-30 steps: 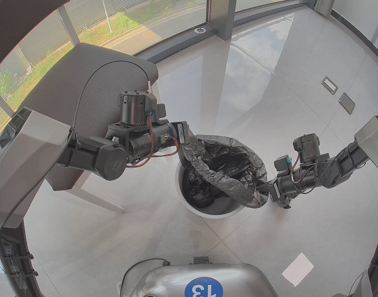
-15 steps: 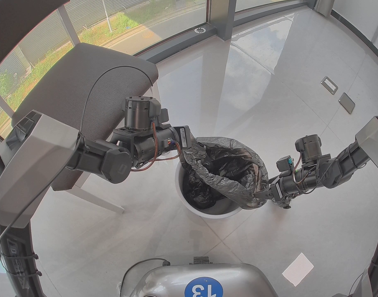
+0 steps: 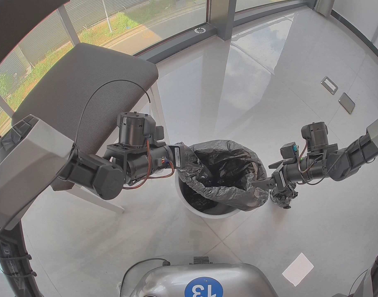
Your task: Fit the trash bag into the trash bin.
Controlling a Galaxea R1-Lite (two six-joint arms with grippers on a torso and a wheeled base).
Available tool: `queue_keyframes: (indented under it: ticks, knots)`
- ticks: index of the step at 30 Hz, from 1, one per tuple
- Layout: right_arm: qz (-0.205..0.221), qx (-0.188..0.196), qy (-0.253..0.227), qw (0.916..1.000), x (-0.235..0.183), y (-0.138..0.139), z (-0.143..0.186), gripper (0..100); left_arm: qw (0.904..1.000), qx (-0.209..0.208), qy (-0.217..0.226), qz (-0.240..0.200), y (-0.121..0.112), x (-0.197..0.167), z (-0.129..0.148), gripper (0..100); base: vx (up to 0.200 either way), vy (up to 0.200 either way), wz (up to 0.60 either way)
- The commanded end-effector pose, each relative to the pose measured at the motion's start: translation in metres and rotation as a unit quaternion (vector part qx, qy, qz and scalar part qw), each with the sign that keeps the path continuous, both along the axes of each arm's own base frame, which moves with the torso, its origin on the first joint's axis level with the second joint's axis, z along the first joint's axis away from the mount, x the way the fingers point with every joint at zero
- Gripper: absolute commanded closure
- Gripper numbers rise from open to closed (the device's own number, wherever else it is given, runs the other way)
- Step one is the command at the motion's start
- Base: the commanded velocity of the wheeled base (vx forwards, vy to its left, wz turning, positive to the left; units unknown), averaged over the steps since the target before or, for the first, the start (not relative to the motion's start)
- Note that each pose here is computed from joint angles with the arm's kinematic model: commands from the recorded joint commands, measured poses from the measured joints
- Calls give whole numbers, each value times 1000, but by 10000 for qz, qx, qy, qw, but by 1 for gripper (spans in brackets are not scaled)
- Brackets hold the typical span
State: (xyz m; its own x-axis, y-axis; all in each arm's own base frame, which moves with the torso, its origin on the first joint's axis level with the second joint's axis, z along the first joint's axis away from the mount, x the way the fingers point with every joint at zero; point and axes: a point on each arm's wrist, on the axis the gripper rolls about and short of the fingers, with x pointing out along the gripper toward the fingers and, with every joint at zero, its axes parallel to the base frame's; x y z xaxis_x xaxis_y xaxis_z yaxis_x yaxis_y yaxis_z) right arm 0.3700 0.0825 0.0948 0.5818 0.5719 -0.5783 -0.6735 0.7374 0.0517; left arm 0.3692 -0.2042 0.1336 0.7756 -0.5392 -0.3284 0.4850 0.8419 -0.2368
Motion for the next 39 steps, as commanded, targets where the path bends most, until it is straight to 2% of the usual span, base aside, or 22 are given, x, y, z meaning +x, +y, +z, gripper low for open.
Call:
queue_keyframes:
  ticks: [1,15,21,39]
  knots:
    - [82,47,-246,9997,-6,4,19,0,9997,215,81,14,11,-8,-10,100,0,0,0]
    - [111,48,-297,9995,-9,6,23,0,9988,441,223,2,23,-24,-21,100,0,0,0]
    - [108,46,-316,9994,-10,5,25,0,9976,680,114,44,39,-28,-25,100,0,0,0]
    - [154,44,-301,9994,-12,8,24,0,9968,763,223,32,44,-35,-30,100,0,0,0]
